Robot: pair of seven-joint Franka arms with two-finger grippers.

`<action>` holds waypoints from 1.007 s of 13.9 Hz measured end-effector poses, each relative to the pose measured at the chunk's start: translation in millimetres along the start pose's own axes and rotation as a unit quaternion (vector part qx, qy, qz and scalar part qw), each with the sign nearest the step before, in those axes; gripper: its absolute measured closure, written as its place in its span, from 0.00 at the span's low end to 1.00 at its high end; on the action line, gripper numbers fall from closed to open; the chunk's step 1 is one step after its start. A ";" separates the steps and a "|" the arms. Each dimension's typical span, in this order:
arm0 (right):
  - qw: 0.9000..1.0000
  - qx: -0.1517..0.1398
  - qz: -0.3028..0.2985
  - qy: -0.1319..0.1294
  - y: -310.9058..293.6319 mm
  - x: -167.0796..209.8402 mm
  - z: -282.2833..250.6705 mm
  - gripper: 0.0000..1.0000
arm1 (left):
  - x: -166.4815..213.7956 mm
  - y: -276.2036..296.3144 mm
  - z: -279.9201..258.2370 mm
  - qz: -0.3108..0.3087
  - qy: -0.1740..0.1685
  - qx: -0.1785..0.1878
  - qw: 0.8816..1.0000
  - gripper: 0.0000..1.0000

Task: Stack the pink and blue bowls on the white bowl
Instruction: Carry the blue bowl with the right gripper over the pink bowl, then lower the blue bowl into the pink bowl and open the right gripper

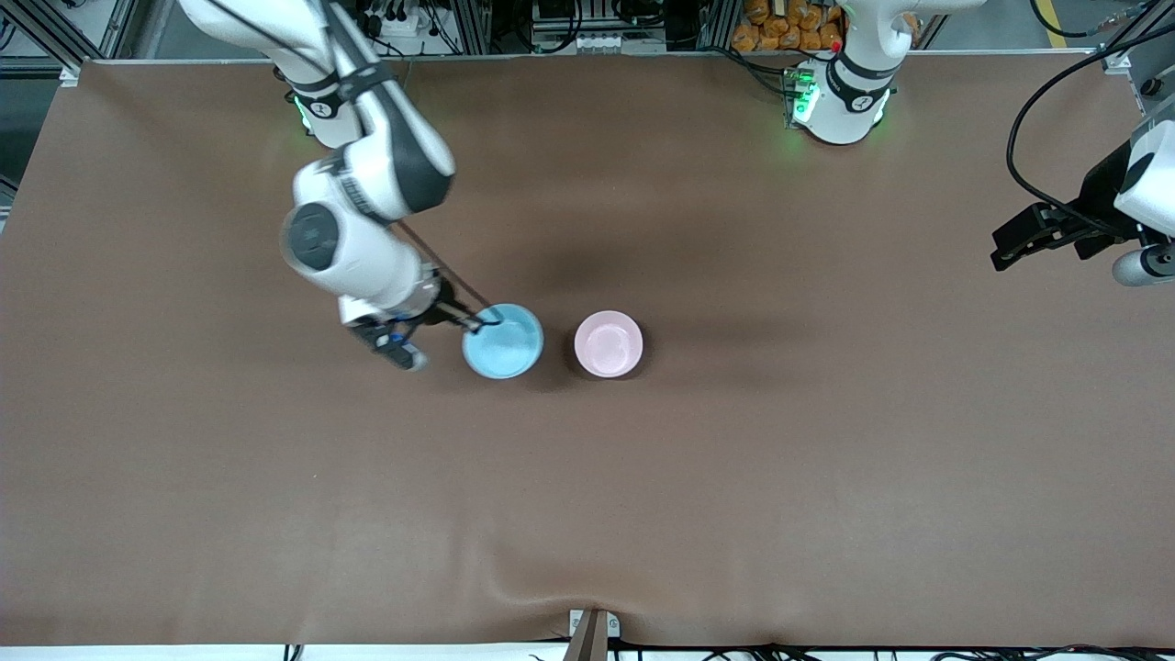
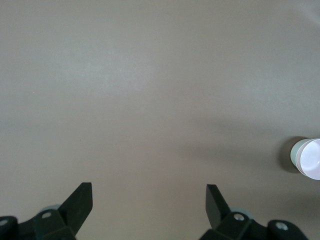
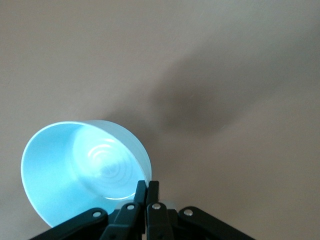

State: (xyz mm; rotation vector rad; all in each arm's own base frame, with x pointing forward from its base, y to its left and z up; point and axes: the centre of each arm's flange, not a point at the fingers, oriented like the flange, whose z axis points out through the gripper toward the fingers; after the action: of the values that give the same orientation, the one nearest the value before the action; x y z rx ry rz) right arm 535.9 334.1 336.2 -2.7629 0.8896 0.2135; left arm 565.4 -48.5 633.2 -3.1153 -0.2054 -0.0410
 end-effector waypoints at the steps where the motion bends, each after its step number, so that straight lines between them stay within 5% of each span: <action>1: 1.000 0.003 0.011 0.004 -10.7 -17.5 14.1 0.98 | -0.1 0.2 -0.1 0.000 0.000 0.000 1.000 0.00; 7: 0.999 -0.001 0.052 0.002 -68.7 -81.6 76.8 0.98 | -0.7 1.8 0.1 0.002 -0.001 0.000 1.000 0.00; 14: 0.998 -0.001 0.065 0.008 -75.6 -75.7 85.3 0.98 | -2.9 5.0 1.7 0.005 -0.008 0.002 1.000 0.00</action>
State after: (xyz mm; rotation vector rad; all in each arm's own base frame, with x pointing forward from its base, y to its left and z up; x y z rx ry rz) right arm 513.7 458.2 282.9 -2.7131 1.0762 0.2138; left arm 563.2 -53.7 631.4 -3.1143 -0.1885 -0.0156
